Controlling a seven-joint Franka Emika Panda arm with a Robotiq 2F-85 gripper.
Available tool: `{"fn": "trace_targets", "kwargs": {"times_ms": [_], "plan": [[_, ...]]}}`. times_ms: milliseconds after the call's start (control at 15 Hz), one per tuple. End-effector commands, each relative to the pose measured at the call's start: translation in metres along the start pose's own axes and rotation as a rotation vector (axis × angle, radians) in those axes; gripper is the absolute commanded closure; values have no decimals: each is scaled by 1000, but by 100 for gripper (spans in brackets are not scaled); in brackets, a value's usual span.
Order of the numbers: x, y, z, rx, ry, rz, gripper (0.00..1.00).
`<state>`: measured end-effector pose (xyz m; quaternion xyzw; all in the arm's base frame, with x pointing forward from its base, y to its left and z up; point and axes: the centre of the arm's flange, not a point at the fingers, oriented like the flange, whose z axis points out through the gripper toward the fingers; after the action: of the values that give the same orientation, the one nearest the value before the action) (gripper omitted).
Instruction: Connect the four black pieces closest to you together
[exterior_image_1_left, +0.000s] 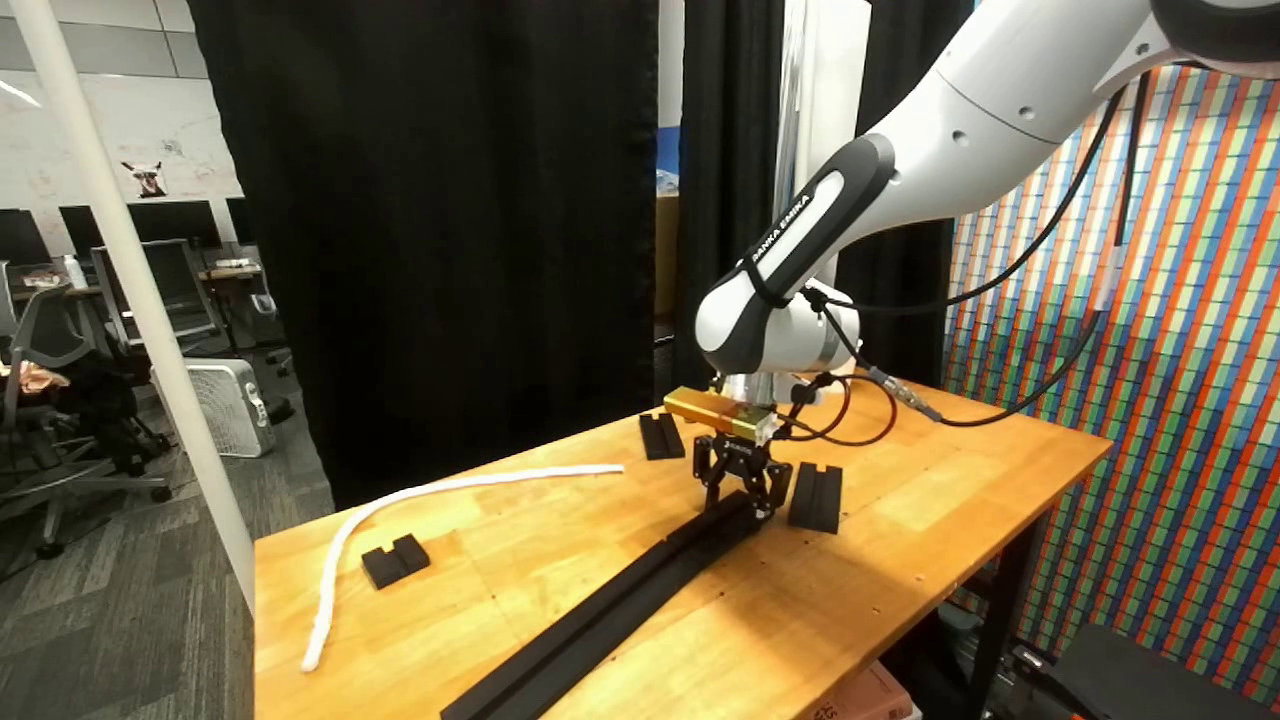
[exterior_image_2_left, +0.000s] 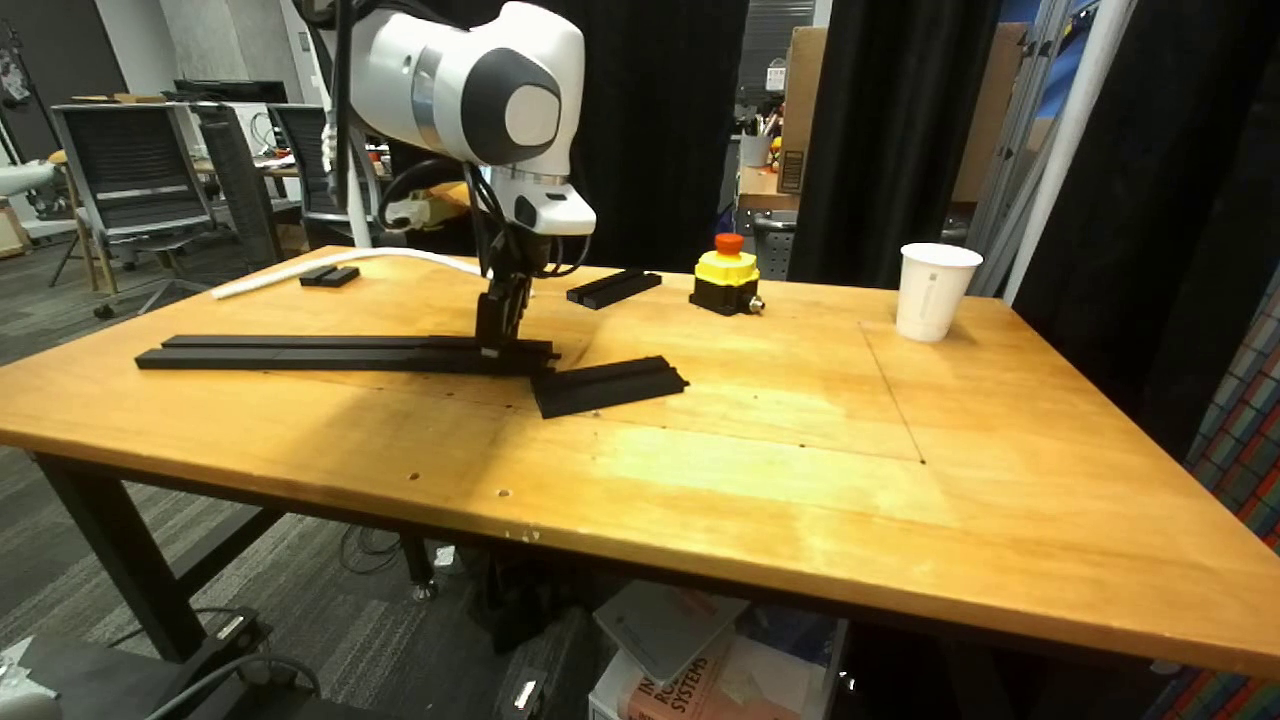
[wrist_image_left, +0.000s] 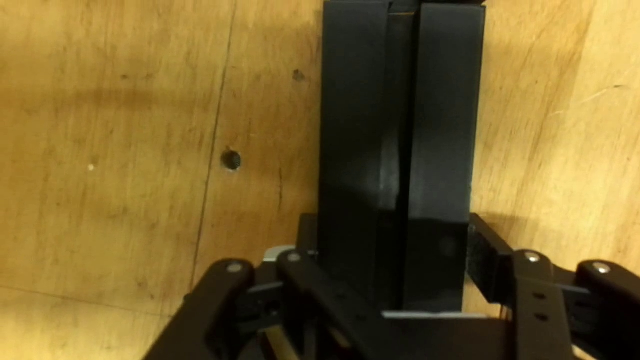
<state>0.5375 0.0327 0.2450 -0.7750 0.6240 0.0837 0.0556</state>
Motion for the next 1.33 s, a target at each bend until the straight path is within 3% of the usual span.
{"fn": "trace_targets", "kwargs": {"times_ms": [0,1267], "plan": [[-8,-1,-2,29,-7,-3,54],[-20,-19,2,33,-23,-5,54]]}}
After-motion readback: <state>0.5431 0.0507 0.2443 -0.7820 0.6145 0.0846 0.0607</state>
